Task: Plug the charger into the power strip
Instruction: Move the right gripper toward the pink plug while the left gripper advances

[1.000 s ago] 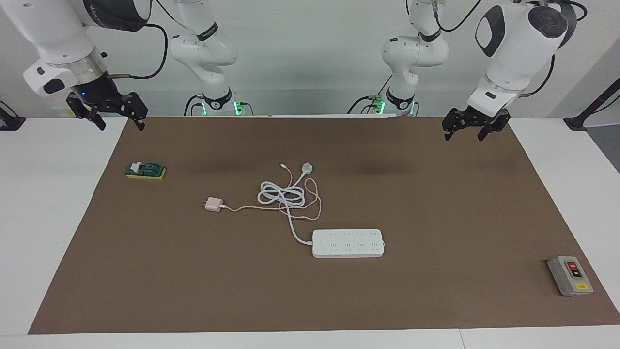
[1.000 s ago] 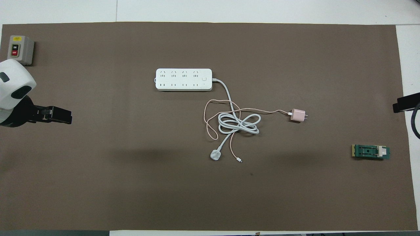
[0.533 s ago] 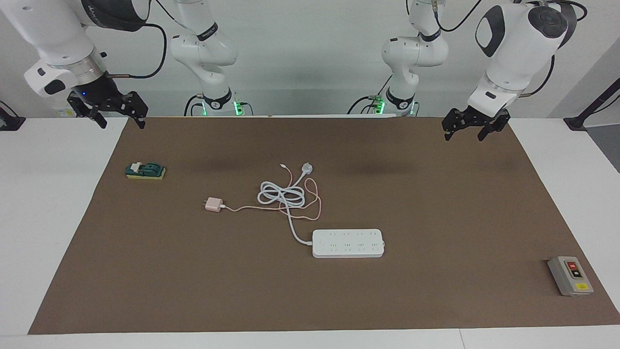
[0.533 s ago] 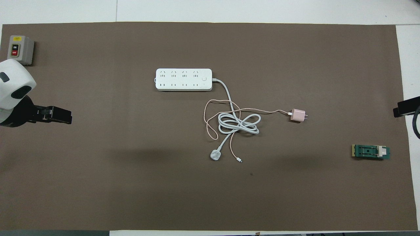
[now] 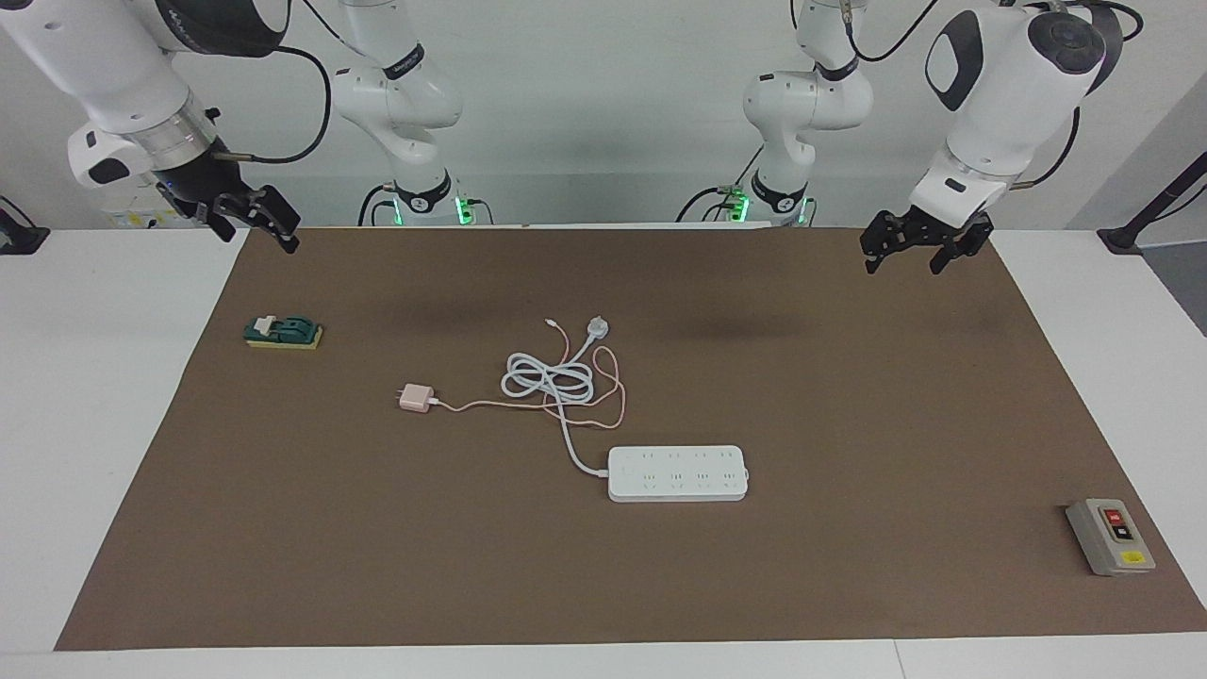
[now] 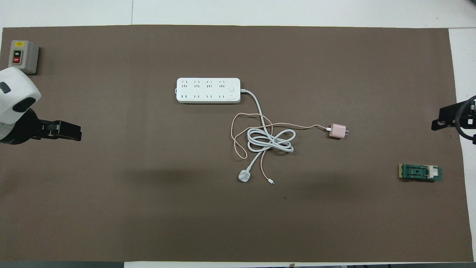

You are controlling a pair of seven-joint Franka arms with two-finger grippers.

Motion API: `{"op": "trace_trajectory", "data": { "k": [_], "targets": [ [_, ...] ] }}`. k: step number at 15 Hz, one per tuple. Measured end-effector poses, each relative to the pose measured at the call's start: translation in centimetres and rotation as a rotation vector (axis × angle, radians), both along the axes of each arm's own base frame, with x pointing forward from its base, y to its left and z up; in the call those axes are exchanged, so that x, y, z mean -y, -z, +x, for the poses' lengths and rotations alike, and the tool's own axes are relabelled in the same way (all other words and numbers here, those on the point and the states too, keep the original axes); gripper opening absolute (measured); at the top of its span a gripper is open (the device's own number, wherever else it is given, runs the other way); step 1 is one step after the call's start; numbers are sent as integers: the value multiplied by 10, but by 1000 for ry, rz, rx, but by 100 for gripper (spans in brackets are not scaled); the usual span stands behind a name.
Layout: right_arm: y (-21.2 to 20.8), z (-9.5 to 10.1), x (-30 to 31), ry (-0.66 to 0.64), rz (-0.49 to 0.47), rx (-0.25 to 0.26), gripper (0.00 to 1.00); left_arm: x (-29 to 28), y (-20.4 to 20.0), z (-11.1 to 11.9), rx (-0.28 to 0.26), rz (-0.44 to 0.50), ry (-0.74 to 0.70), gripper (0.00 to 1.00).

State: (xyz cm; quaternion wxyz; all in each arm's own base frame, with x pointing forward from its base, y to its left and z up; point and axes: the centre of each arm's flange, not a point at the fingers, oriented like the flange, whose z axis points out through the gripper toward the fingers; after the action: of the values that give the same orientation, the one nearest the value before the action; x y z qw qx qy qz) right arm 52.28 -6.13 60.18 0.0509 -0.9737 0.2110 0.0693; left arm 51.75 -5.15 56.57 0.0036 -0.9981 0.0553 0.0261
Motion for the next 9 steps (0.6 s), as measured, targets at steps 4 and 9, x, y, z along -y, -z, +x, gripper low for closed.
{"op": "trace_trajectory", "data": {
  "k": [4, 9],
  "targets": [
    [47, 11, 10, 321, 147, -109, 100, 0, -5, 1, 12, -2, 10, 100],
    [123, 38, 22, 676, 292, -229, 100, 10, -36, 5, 94, -109, 98, 100]
  ]
}}
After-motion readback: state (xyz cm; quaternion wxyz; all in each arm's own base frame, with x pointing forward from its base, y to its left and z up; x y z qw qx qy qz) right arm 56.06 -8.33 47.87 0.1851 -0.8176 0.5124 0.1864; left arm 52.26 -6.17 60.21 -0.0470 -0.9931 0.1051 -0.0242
